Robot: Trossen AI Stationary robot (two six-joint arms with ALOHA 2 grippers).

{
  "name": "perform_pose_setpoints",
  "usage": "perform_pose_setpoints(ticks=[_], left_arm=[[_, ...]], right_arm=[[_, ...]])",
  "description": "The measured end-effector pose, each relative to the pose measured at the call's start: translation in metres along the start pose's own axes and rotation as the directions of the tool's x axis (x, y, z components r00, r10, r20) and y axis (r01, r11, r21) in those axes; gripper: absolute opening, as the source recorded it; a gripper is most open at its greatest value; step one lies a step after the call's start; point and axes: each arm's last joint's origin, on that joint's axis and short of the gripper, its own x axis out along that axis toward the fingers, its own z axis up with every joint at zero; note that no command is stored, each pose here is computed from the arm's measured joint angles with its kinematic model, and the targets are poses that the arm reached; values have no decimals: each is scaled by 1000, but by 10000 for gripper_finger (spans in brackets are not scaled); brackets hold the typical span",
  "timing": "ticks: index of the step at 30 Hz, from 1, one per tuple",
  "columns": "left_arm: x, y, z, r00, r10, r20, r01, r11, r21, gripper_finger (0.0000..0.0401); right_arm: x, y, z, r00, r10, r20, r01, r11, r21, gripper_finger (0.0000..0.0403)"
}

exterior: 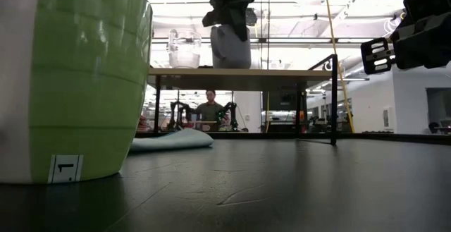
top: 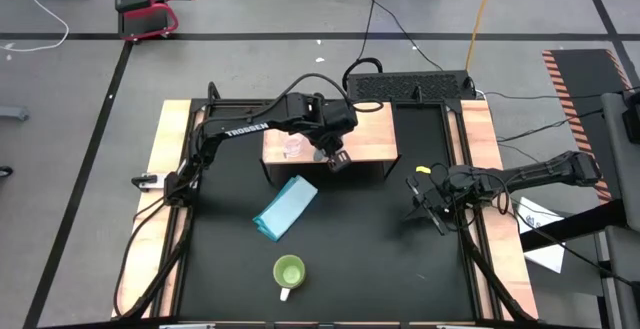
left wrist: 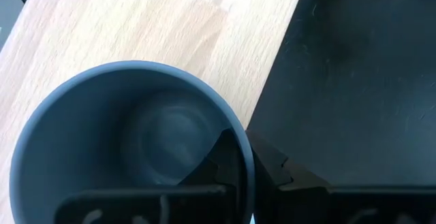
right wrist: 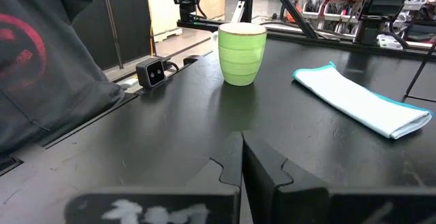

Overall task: Stack small to large cups/mugs on shelf
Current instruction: Put the gray mug on the shelf

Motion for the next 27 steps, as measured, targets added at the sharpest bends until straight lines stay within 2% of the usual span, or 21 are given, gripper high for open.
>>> perform_pose_setpoints(ticks=[4, 14, 27], left_arm=[[0, 0, 1, 1000, -2, 7, 2, 1000, 4, 12], [0, -1, 3, 1000, -9, 27, 8, 1000, 12, 59], [0, -1, 3, 1000, -10, 28, 10, 1000, 13, 62]], right_arm=[[0, 0, 0, 1000, 0, -1, 0, 1000, 1, 0], [0, 0, 0, 1000, 0, -4, 0, 1000, 3, 0], [0, 0, -1, 1000, 1, -11, -1, 1000, 11, 0]])
